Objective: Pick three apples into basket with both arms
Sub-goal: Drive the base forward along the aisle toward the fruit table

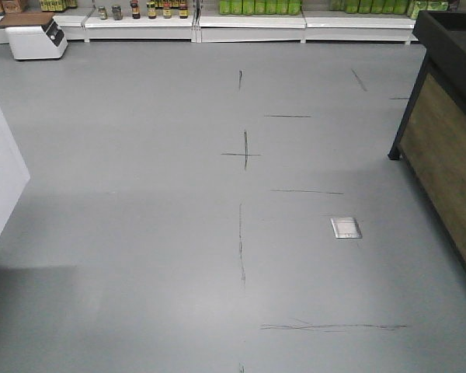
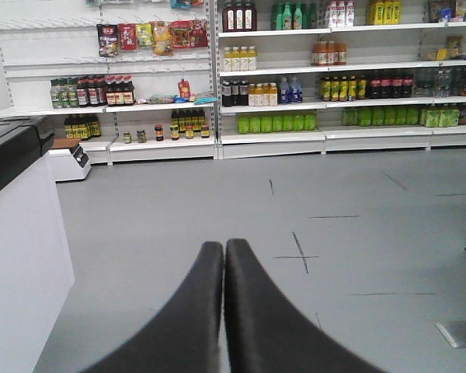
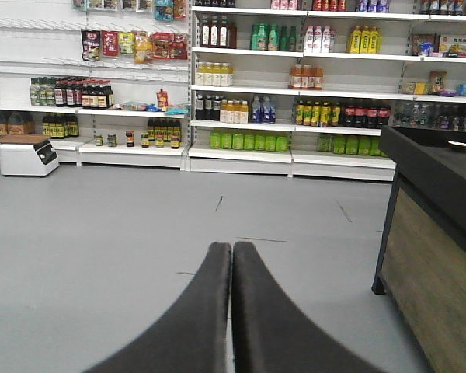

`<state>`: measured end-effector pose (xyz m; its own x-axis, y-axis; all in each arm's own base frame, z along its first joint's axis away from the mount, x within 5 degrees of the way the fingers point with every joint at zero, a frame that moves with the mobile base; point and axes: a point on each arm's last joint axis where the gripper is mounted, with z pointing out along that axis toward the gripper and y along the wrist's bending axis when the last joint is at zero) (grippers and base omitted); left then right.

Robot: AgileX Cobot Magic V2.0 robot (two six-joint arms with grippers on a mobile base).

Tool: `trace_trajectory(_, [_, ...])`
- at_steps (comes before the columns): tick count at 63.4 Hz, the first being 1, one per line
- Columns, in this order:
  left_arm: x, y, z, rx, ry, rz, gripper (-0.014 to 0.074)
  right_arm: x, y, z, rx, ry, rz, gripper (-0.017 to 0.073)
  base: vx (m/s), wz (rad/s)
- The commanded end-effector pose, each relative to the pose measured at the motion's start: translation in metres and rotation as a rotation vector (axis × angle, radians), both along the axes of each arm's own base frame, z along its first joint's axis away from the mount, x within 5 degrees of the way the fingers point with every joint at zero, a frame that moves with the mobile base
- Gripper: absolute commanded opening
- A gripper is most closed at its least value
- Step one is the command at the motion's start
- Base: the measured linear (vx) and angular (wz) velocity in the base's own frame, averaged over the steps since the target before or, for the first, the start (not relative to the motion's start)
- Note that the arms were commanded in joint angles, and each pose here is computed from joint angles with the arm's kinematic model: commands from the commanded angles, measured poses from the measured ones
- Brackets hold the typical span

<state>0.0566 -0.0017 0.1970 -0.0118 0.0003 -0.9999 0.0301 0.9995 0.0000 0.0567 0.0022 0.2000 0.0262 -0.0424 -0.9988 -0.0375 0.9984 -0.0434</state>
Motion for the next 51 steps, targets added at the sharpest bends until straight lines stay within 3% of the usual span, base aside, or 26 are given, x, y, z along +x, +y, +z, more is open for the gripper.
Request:
trace_trajectory(1, [0.0005,-0.0001,0.0001,-0.014,-0.052,-0.002,-0.0006,0.0003,-0.0002,0.0022,-0.009,-0.059,-0.005,-0.0009,0.00,0.00])
trace_trajectory(51, [0.0005,-0.0001,0.0001,-0.014,-0.052,-0.002,-0.0006,0.0003,-0.0002,0.0022,-0.009,-0.059,-0.005,-0.0009,0.00,0.00])
